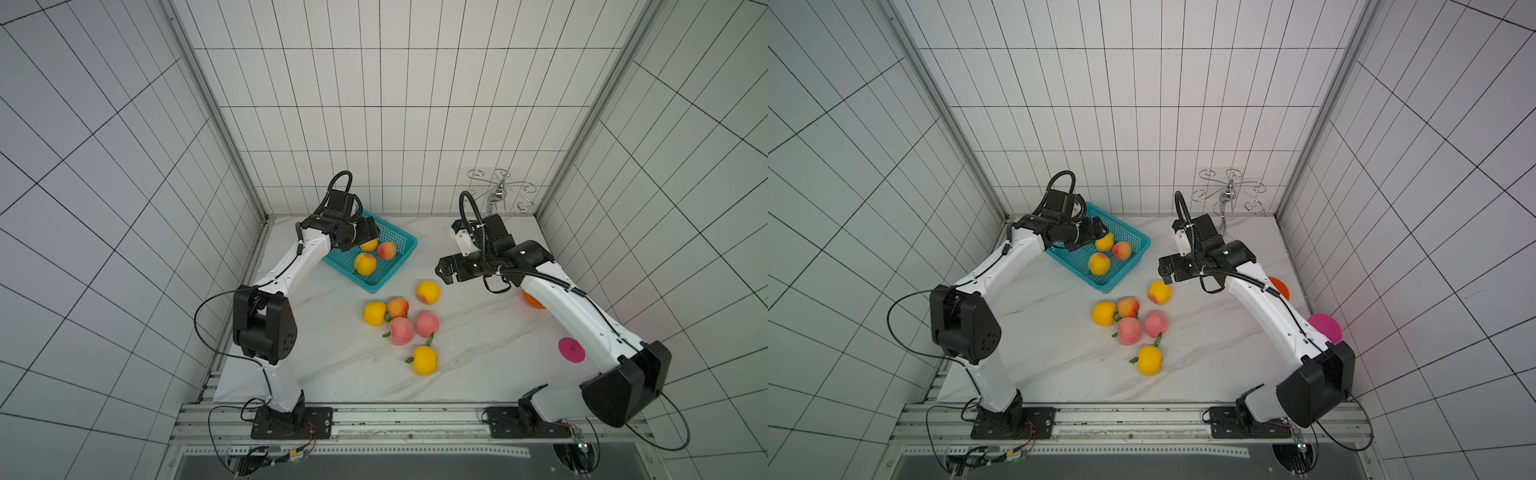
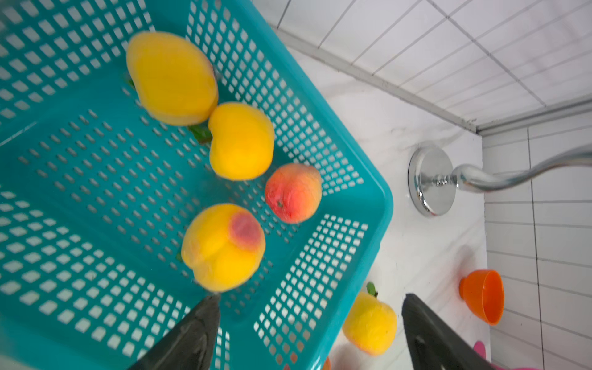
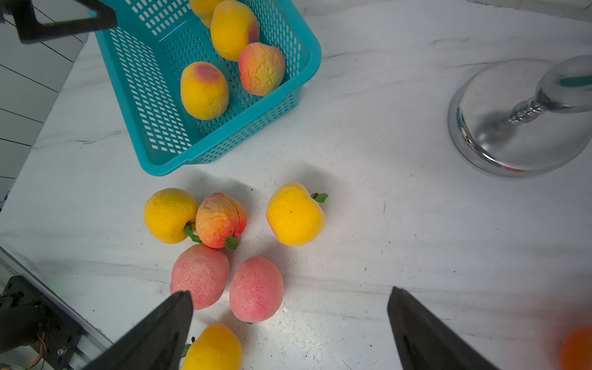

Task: Put the peaches into the basket
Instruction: Place the peach in the basket, then pick up the peach from the center of the board.

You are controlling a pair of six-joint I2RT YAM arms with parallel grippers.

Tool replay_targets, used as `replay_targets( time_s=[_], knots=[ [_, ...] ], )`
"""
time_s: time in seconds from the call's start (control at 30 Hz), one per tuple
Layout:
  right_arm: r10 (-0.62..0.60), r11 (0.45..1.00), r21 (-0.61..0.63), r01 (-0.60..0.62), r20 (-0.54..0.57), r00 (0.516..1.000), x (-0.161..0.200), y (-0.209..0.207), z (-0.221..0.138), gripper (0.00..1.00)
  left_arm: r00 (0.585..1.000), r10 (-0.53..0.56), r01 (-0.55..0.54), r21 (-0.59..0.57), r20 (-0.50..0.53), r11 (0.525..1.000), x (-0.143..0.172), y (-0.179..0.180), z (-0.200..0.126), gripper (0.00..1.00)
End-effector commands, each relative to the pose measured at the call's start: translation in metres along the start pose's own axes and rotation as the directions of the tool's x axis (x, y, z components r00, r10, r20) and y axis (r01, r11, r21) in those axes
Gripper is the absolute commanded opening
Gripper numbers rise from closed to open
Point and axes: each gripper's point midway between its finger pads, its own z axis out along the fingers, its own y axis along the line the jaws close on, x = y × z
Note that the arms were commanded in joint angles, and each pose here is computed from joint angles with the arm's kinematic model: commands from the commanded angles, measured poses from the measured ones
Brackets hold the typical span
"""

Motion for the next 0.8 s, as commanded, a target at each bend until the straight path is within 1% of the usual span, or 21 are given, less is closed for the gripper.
replay_targets(
  time_s=[0.0, 0.07, 0.2, 0.33, 0.53, 0.77],
  knots=[
    [0.033, 0.999, -0.008, -0.034, -0.032, 0.999, 0.021, -0.002, -0.007, 0.99, 0.998, 0.035, -0.039, -0.066, -0.055, 0.997, 0.041, 0.008, -0.015, 0.88],
    [0.029, 1.0, -0.009, -0.03, -0.035, 0.999, 0.029, -0.001, -0.009, 0.99, 0.996, 0.043, -0.048, -0.077, -0.076, 0.996, 0.065, 0.007, -0.022, 0.88],
    [0.043, 0.999, -0.023, -0.044, -0.056, 0.997, 0.049, 0.0, -0.011, 0.99, 0.99, 0.045, -0.063, -0.126, -0.136, 0.99, 0.109, 0.018, -0.03, 0.88],
    [0.045, 0.997, -0.058, -0.051, -0.094, 0.995, 0.071, 0.007, -0.008, 0.99, 0.985, 0.039, -0.064, -0.151, -0.165, 0.987, 0.138, 0.028, -0.034, 0.88],
    [0.028, 0.994, -0.101, -0.039, -0.111, 0.993, 0.086, 0.022, -0.011, 0.99, 0.976, 0.019, -0.057, -0.172, -0.216, 0.984, 0.167, 0.037, -0.024, 0.88],
    [0.049, 0.989, -0.128, -0.067, -0.137, 0.989, 0.097, 0.031, -0.005, 0.99, 0.97, 0.001, -0.046, -0.178, -0.244, 0.983, 0.181, 0.041, -0.002, 0.87]
  ],
)
